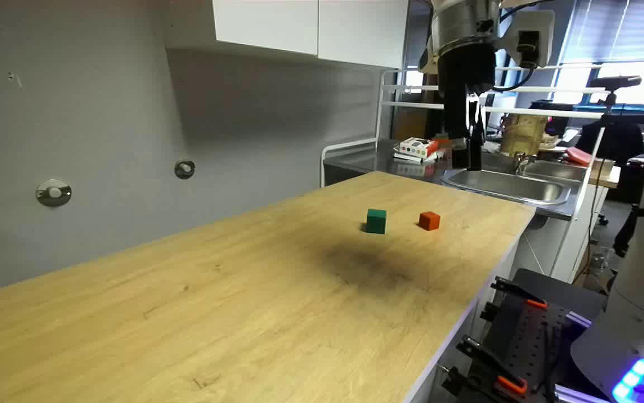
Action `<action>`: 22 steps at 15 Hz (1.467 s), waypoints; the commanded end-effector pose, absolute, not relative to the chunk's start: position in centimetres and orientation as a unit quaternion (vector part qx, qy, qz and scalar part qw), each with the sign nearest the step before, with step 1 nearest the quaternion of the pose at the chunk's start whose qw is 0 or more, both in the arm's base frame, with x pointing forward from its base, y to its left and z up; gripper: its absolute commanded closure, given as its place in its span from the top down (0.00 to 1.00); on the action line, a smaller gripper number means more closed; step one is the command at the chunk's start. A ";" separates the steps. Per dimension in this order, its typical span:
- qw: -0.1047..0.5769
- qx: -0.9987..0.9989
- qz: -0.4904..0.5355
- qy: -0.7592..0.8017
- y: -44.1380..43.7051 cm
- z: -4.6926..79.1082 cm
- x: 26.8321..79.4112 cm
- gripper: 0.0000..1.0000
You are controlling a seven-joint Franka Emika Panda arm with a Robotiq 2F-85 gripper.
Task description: Put the red block on the green block
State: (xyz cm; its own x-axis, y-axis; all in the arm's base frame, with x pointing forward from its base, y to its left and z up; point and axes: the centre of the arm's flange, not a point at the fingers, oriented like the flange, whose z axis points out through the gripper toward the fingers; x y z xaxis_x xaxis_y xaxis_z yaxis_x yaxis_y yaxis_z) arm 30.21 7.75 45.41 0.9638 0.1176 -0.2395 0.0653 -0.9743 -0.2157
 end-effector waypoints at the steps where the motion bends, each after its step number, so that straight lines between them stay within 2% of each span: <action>1: 0.104 -0.986 0.126 -0.046 7.8 45.4 30.2 1.00; 13: 0.105 -0.986 0.128 -0.026 6.8 45.1 30.8 1.00; 22: 0.121 -0.981 0.087 0.125 -3.4 42.8 34.2 1.00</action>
State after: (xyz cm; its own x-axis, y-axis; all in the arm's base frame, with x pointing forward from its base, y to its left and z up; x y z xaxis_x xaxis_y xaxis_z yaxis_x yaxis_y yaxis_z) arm 32.90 0.16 43.93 0.9698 -0.1103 -0.2175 -0.1598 -0.9611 -0.2251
